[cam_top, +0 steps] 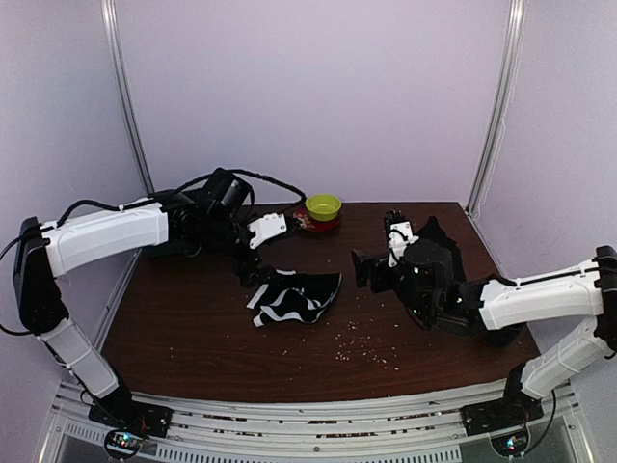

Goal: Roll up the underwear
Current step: Pick up the underwear from the center of the board.

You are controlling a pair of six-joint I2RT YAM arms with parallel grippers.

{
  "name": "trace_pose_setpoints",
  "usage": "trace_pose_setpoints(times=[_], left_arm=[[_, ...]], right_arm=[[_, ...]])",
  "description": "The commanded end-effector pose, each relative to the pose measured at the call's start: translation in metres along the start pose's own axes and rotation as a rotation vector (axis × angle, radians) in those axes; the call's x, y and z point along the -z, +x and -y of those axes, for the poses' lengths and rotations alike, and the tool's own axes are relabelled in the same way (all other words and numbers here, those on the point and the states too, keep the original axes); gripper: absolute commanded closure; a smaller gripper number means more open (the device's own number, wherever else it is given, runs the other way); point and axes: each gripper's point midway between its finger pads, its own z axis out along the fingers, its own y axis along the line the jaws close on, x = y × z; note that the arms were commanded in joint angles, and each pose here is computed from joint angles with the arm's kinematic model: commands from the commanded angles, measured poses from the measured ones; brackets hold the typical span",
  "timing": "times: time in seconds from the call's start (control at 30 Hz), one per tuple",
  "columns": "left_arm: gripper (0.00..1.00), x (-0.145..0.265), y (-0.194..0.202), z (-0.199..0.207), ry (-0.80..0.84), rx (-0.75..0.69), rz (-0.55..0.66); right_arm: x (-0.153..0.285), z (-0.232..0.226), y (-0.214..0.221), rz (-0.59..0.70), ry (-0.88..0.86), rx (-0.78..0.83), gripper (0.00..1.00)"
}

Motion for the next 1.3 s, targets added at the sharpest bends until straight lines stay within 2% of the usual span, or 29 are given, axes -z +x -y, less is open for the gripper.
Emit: trace_pose_setpoints(times=[0.0,0.17,0.37,0.8,1.17,1.27], left_arm=[[0.02,-0.021,0.003,-0.061,-0.112,0.166,0.024],[0.02,-0.034,0.031,-0.098,-0.15,0.255,0.045],[0.02,-0.036,0.064,-0.093,-0.174,0.289,0.1],[0.02,-0.007,0.059,-0.087,-0.24,0.264,0.206],[0.02,-0.008,0.063,-0.087,-0.252,0.265,0.198],[0.02,-0.007,0.062,-0.087,-0.253,0.263,0.203]], right_arm=[[-0.047,0.017,0.032,-0.202,-0.027,-0.25,0.01],[-0.104,0.024,0.069,-0.338,0.008,-0.339,0.08],[-0.15,-0.01,0.115,-0.48,-0.106,-0.4,0.14],[-0.157,-0.029,0.145,-0.533,-0.184,-0.498,0.28],[-0.165,-0.026,0.156,-0.543,-0.161,-0.513,0.53],[-0.169,-0.026,0.148,-0.523,-0.163,-0.509,0.72]])
